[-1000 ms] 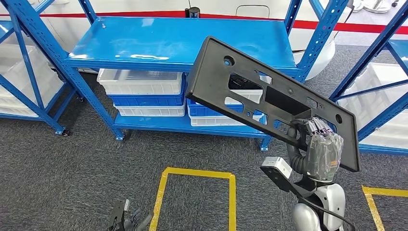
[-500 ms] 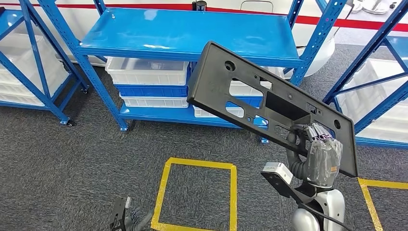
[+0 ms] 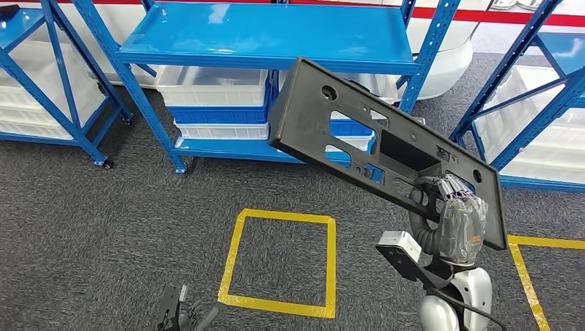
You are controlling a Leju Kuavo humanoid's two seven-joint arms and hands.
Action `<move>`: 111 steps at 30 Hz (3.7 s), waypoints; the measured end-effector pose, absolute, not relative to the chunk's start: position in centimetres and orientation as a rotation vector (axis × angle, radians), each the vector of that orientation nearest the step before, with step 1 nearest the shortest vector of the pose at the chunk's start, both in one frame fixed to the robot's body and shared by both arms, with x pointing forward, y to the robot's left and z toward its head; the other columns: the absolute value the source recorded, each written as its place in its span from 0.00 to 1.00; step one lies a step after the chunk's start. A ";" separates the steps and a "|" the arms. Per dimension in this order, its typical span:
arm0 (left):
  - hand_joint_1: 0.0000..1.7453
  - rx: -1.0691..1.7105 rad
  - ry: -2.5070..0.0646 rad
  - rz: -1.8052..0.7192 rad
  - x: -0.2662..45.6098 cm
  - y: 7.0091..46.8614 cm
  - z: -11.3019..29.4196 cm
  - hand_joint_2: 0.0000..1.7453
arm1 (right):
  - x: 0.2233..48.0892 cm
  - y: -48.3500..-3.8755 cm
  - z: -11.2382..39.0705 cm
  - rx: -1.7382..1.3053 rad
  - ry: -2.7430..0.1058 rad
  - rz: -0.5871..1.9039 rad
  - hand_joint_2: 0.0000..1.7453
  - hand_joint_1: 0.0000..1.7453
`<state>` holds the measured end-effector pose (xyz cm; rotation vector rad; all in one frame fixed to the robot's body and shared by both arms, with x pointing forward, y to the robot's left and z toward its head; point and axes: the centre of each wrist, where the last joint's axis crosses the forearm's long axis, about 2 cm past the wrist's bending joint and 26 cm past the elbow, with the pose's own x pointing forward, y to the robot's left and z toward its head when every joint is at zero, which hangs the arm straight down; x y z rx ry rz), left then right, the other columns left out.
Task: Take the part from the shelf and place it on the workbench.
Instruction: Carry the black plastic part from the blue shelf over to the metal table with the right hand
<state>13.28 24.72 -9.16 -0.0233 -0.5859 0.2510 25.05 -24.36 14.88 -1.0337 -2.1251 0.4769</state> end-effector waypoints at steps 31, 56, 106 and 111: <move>0.00 -0.016 -0.582 0.276 12.4 24.6 -9.4 1.00 | 26.0 -24.3 15.1 -0.999 -2.173 0.473 1.00 1.00; 0.00 -0.016 -0.574 0.304 11.7 24.4 -9.6 1.00 | 25.3 -24.5 14.7 -0.967 -2.155 0.429 1.00 1.00; 0.00 0.010 -0.582 0.280 11.3 24.5 -9.7 1.00 | 23.8 -25.2 14.5 -0.961 -2.112 0.431 1.00 1.00; 0.00 0.015 -0.589 0.280 11.5 24.6 -9.6 1.00 | 23.8 -25.0 14.6 -0.966 -2.118 0.433 1.00 1.00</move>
